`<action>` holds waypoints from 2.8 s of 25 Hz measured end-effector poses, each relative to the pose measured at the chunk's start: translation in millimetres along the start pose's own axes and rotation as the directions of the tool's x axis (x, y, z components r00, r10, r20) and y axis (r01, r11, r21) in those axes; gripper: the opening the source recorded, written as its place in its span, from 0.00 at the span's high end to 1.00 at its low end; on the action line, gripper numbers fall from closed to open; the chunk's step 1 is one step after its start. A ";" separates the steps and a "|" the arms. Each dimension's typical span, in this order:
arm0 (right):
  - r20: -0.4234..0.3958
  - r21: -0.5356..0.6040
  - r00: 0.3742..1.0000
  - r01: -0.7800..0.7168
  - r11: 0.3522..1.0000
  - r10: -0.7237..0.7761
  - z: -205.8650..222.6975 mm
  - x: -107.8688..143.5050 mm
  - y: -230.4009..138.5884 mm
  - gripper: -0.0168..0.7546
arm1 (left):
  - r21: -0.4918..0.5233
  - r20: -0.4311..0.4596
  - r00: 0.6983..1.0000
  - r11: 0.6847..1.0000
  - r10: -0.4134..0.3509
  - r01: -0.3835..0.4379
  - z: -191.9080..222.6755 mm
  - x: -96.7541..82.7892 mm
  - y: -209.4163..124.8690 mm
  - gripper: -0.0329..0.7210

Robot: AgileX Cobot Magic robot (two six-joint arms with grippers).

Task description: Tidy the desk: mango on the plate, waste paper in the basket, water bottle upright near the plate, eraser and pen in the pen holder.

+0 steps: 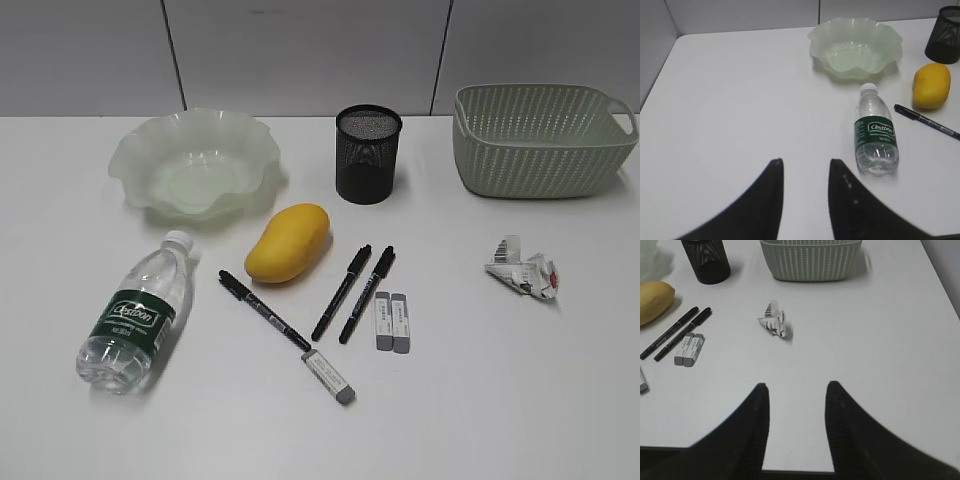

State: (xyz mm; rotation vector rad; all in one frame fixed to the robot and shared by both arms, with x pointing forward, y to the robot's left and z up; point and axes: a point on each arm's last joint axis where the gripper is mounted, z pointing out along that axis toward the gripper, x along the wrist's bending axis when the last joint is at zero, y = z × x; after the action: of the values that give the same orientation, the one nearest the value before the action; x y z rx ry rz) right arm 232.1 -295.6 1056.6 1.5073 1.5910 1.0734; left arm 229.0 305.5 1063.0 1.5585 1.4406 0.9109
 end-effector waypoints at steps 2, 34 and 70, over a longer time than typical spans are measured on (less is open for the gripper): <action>0.000 0.000 1.000 0.000 1.000 0.000 0.0 0.0 0.0 0.58 | 0.000 0.000 1.000 1.000 0.000 0.000 0.0 0.0 0.0 0.65; 0.001 0.000 1.000 0.000 1.000 0.000 0.0 -0.1 0.0 0.58 | 0.628 0.302 0.953 0.749 0.017 -0.212 310.8 -88.8 68.1 0.24; 0.001 0.000 1.000 0.000 1.000 0.000 0.0 -0.1 0.0 0.58 | 0.272 0.486 0.858 0.903 0.169 -0.332 380.2 -213.9 135.2 0.21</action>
State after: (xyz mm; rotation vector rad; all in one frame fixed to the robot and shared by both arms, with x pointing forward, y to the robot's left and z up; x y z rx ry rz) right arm 232.1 -295.7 1056.6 1.5071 1.5907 1.0725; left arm 610.5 56.3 1032.5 2.1019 1.1057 0.3921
